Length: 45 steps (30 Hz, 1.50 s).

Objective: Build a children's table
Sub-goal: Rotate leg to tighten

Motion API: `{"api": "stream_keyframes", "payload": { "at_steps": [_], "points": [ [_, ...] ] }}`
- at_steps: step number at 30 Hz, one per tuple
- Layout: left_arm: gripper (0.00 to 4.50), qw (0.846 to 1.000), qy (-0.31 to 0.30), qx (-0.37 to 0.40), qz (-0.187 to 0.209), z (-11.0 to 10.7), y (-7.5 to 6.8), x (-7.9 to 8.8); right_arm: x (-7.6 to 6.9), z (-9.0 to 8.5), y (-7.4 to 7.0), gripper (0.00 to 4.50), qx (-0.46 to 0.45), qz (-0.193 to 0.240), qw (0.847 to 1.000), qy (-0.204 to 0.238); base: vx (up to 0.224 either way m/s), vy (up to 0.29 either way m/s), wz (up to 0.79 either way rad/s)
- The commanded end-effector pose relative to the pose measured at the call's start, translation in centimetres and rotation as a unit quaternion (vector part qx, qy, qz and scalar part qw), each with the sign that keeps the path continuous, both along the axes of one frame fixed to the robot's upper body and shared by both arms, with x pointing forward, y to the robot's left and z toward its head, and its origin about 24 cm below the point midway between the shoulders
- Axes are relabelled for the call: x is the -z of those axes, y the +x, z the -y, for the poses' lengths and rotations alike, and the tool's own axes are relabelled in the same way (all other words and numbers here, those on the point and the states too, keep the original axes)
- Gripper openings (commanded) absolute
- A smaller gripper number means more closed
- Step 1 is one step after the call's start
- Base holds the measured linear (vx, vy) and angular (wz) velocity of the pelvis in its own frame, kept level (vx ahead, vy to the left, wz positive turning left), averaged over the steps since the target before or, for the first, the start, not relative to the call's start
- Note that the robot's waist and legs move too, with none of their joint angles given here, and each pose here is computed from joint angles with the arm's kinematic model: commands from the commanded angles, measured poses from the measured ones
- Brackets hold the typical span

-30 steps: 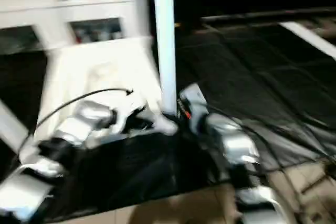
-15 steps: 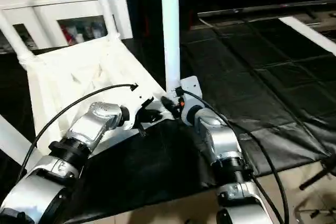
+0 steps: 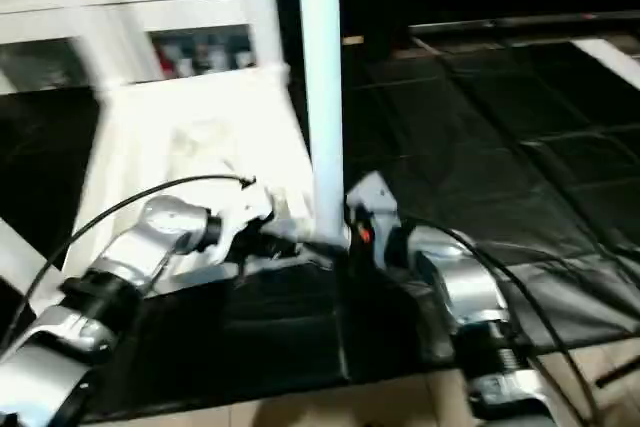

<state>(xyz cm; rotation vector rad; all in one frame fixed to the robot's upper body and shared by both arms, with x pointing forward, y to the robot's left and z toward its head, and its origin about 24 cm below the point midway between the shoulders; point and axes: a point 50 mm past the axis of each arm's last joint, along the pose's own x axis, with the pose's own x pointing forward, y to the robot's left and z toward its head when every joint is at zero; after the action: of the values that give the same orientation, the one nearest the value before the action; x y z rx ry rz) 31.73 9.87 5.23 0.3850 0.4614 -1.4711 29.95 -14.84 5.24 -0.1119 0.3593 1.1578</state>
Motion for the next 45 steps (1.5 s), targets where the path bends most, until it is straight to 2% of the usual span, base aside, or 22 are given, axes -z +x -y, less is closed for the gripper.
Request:
{"api": "stream_keyframes", "payload": {
  "at_steps": [1, 6, 11, 13, 17, 18, 20, 22, 32, 34, 39, 42, 45],
  "points": [
    [0.00, 0.997, -0.004, 0.075, 0.019, 0.9, -0.5, -0.9, -0.5, 0.3, -0.2, 4.38, -0.044, 0.009, 0.999, -0.007, 0.000, 0.000, 0.00],
    [0.00, 0.991, 0.018, 0.128, 0.015, 0.4, -1.2, -0.5, -1.4, 0.9, -0.6, 4.38, -0.118, 0.007, 0.993, 0.006, 0.000, 0.000, 0.00],
    [0.00, 0.989, 0.020, 0.143, 0.016, 0.4, -1.4, -0.6, -1.5, 0.8, -0.9, 4.38, -0.158, -0.009, 0.987, 0.015, 0.000, 0.000, 0.00],
    [0.00, 0.989, 0.019, 0.148, 0.017, 0.6, -1.5, -0.7, -1.4, 0.8, -0.9, 4.12, -0.171, -0.016, 0.985, 0.017, 0.000, 0.000, 0.00],
    [0.00, 0.986, 0.017, 0.162, 0.016, 0.7, -1.7, -0.7, -1.2, 0.7, -0.9, 3.92, -0.191, -0.025, 0.981, 0.014, 0.000, 0.000, 0.00],
    [0.00, 0.986, 0.018, 0.165, 0.016, 0.7, -1.7, -0.6, -1.2, 0.7, -0.9, 3.67, -0.193, -0.027, 0.981, 0.015, 0.000, 0.000, 0.00],
    [0.00, 0.985, 0.019, 0.169, 0.016, 0.7, -1.8, -0.6, -1.1, 0.7, -0.9, 3.64, -0.197, -0.031, 0.980, 0.017, 0.000, 0.000, 0.00],
    [0.00, 0.985, 0.020, 0.171, 0.016, 0.7, -1.8, -0.6, -1.2, 0.7, -0.8, 3.30, -0.199, -0.030, 0.979, 0.017, 0.000, 0.000, 0.00],
    [0.00, 0.985, 0.026, 0.172, 0.017, 0.4, -1.8, -0.6, -1.1, 0.4, -0.9, 2.60, -0.211, -0.038, 0.976, 0.031, 0.000, 0.000, 0.00],
    [0.00, 0.985, 0.028, 0.168, 0.018, 0.3, -1.7, -0.6, -1.0, 0.4, -1.0, 2.33, -0.212, -0.040, 0.976, 0.034, 0.000, 0.000, 0.00],
    [0.00, 0.990, 0.029, 0.137, 0.019, 0.4, -1.3, -0.5, -1.0, 0.0, -1.4, 2.11, -0.194, -0.044, 0.979, 0.051, 0.000, 0.000, 0.00],
    [0.00, 0.998, 0.015, 0.062, 0.024, 1.0, -0.2, -0.8, 0.0, -1.3, -0.8, 2.09, -0.085, -0.047, 0.995, 0.036, 0.000, 0.000, 0.00],
    [0.00, 1.000, 0.008, 0.003, 0.028, 1.5, 0.6, -0.9, 0.5, -2.4, -0.3, 2.06, -0.020, -0.043, 0.998, 0.029, 0.000, 0.000, 0.00]
  ]
}}
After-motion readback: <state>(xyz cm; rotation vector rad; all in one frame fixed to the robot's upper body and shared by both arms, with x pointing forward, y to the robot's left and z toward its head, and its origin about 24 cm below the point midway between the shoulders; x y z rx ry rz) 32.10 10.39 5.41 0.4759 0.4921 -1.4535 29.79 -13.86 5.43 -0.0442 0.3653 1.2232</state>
